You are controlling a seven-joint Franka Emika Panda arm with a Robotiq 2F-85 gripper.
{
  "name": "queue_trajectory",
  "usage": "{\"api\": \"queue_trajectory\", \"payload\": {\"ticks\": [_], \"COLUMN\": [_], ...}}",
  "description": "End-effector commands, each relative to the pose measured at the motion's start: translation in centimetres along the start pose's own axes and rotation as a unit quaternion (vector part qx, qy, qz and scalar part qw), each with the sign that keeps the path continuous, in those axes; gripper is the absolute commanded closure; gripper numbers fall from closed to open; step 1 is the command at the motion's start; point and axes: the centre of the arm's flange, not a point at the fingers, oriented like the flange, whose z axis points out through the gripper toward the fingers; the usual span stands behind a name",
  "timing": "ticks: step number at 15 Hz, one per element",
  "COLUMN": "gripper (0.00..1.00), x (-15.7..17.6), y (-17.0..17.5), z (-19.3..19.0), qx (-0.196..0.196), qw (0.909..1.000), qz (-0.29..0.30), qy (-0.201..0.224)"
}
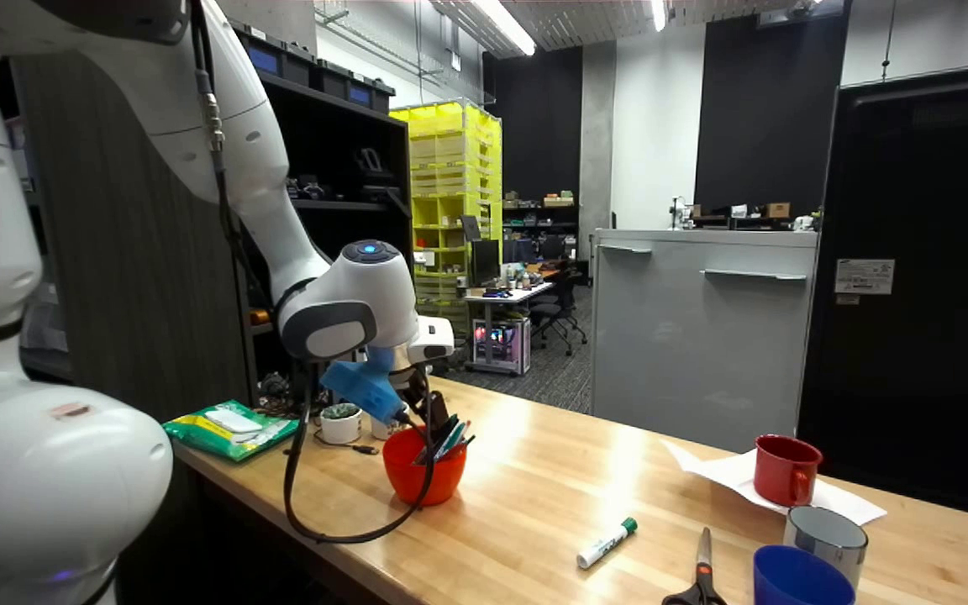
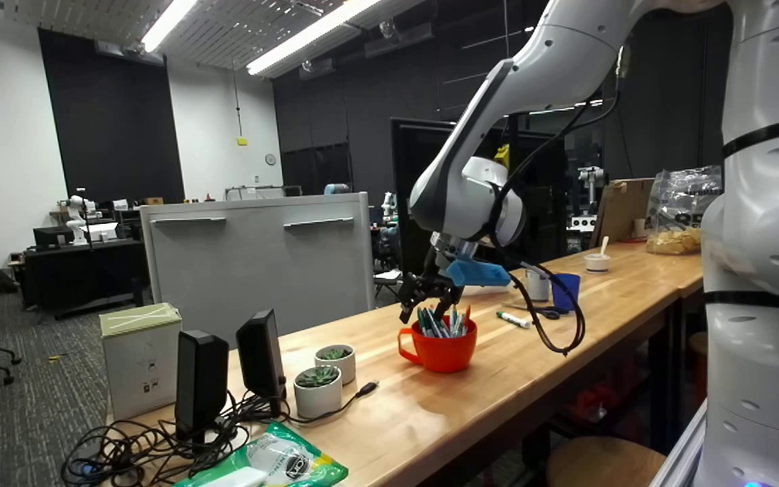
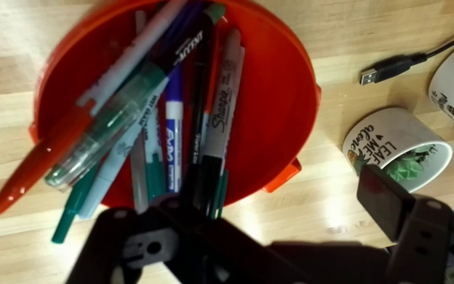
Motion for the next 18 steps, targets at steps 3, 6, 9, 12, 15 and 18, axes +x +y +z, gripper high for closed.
{"api": "queue_trajectory", "payload": {"ticks": [3, 6, 9, 12, 15, 18], "gripper": [0.00, 0.00, 0.00, 0.00, 0.00, 0.00], "x": [0.1, 0.2, 0.5, 0.8, 1.0, 1.1], "y": [0.1, 0.1, 0.1, 0.2, 0.3, 0.3], "z": [1.0, 1.4, 1.8, 2.2, 2.6, 2.9], "qx": [-0.004, -0.005, -0.004, -0.005, -0.004, -0.004], "qw": [1.0000, 1.0000, 1.0000, 0.9999, 0.9999, 0.9999], "qz": [-0.001, 0.000, 0.000, 0.001, 0.001, 0.002], "qy": [-0.003, -0.007, -0.009, -0.010, -0.013, -0.015]}}
